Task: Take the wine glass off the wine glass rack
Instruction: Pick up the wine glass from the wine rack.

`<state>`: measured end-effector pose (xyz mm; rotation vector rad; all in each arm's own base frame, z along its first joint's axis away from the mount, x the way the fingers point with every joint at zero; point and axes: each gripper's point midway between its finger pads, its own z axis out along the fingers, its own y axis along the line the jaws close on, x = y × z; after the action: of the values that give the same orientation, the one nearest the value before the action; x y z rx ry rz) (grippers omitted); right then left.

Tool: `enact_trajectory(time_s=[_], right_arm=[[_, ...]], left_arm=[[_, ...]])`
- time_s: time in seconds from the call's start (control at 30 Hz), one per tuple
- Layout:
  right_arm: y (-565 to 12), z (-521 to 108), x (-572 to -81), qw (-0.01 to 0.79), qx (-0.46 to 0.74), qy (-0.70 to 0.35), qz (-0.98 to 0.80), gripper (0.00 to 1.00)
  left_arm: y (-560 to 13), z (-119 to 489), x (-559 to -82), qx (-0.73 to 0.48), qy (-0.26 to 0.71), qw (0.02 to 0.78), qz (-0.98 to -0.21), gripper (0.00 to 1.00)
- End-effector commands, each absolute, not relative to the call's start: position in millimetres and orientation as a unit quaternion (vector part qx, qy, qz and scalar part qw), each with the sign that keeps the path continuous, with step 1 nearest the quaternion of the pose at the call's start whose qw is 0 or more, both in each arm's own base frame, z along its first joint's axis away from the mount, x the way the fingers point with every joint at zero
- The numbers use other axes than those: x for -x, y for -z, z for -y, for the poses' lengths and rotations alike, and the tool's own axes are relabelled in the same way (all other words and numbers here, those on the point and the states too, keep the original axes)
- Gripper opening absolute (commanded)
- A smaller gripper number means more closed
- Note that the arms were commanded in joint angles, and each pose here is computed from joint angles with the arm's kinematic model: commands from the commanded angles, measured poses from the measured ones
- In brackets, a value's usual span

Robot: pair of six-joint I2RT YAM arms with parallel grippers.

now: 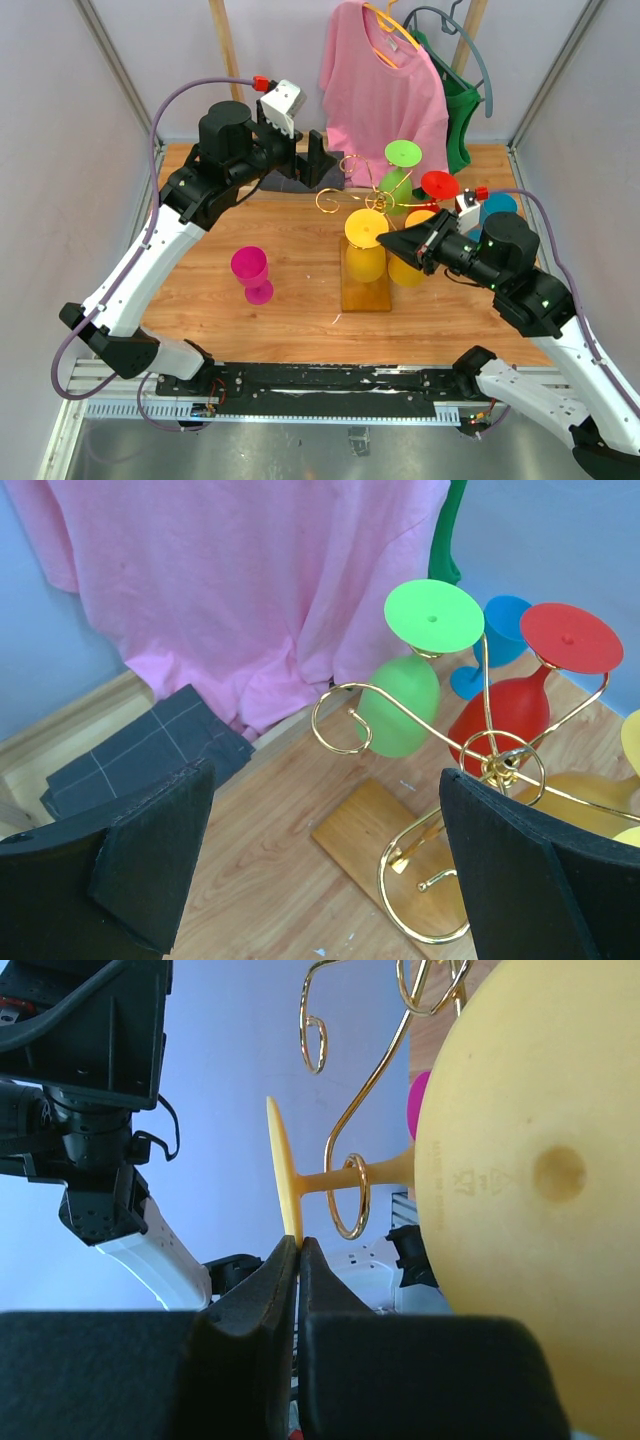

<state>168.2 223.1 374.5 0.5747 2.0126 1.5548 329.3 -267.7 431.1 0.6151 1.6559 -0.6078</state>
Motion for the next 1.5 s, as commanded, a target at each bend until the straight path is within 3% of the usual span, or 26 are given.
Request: enact_trajectory(time_s=[0.0,0.77,1.47], right_arm=[[-386,-228,-161,0.260,-0.199,-0.599,-0.731,0.00],[-386,-241,-159,0.254,-0.188,-0.599,-0.736,0.01],[-396,-237,-177,0.299,-0.197,-0.582,-0.730,0.01]], left_arm=[[-445,266,-323,-0.265,0.268,0.610,-0.697,0.99],[-445,268,-324,-0.267,0.269,0.611,-0.695,0.99],[-445,266,-323,-0.269,0.265,0.612,-0.695,0.99]])
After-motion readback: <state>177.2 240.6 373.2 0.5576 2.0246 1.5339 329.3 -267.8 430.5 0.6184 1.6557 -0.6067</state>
